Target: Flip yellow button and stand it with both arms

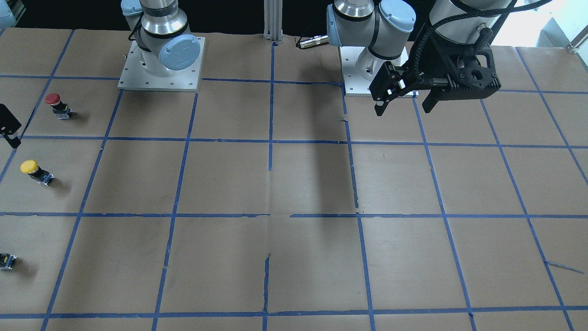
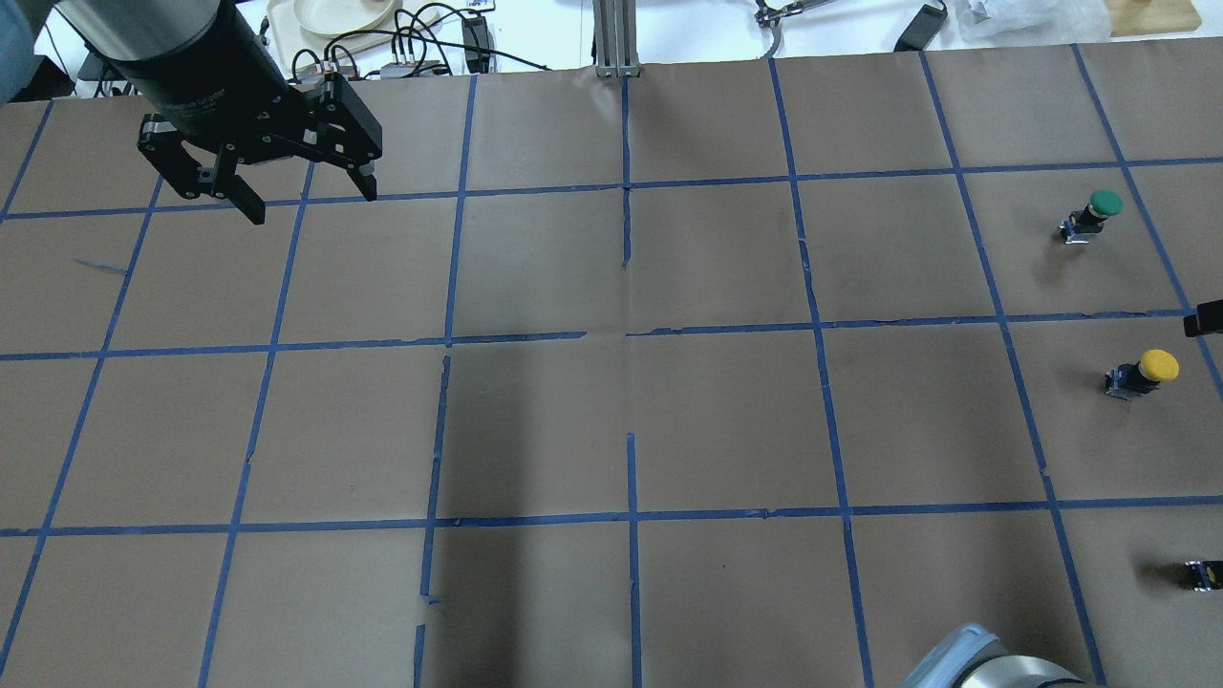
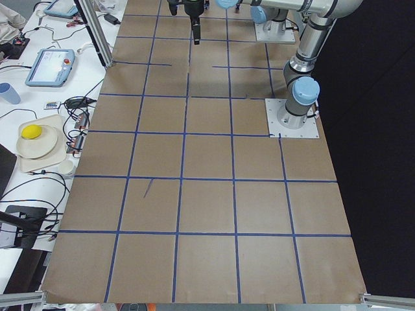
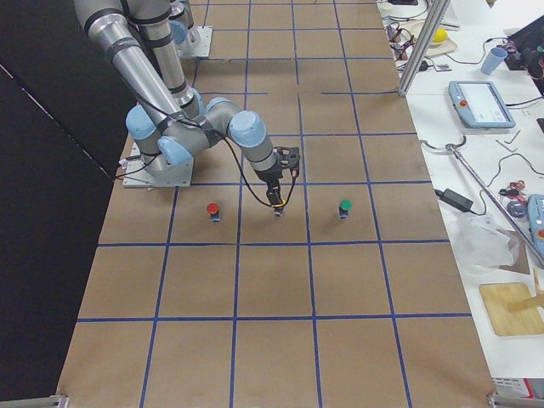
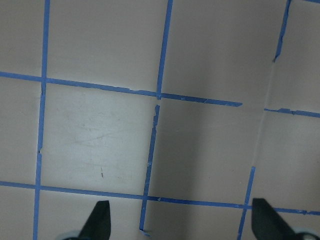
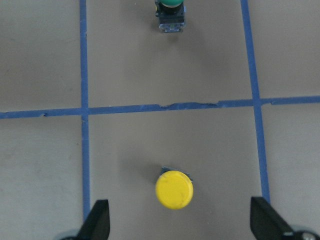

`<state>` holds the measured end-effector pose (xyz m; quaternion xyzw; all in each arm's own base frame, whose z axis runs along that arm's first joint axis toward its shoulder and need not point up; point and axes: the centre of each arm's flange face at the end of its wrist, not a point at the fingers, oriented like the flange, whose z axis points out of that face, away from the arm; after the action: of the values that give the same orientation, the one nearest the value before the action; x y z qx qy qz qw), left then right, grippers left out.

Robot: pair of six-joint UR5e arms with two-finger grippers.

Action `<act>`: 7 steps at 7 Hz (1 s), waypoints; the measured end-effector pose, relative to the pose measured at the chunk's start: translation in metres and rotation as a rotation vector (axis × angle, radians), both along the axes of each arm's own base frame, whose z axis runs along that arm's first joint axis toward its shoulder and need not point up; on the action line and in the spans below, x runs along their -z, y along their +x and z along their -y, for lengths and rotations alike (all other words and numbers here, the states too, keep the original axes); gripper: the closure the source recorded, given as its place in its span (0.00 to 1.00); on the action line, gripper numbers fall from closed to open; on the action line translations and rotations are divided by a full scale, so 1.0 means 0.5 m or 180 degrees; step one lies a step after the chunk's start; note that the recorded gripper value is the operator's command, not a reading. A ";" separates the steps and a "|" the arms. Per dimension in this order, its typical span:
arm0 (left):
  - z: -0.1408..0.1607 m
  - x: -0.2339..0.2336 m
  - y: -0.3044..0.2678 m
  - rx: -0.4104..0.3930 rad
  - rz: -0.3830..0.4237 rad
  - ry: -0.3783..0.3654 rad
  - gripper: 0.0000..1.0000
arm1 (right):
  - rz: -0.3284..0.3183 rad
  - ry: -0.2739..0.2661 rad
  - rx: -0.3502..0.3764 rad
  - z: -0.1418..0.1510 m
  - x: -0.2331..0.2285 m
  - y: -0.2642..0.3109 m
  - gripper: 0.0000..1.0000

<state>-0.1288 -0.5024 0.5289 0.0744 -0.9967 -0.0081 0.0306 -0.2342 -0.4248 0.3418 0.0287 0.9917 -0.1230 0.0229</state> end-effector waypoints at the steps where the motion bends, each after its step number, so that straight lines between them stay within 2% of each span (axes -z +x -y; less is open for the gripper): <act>1: -0.002 0.001 0.003 -0.0007 0.0002 0.0035 0.00 | 0.0072 0.0202 0.0133 0.035 -0.056 0.052 0.00; 2: -0.003 0.003 0.007 -0.0020 0.0002 0.0073 0.00 | 0.0084 0.0385 0.0255 0.061 -0.117 0.126 0.00; 4: -0.005 0.003 0.012 -0.0034 0.0000 0.0117 0.00 | 0.0084 0.0646 0.0441 0.070 -0.207 0.325 0.00; 6: -0.007 0.000 0.013 -0.0036 0.0001 0.0148 0.00 | -0.0004 0.0804 0.0499 0.049 -0.276 0.520 0.00; 7: -0.008 0.000 0.013 -0.0034 0.0000 0.0162 0.00 | -0.0057 0.0821 0.0426 0.037 -0.314 0.590 0.00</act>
<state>-0.1225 -0.4982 0.5291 0.0805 -0.9958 -0.0332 0.0288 0.0610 -0.4435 0.4988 0.0964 0.9953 0.0039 0.0019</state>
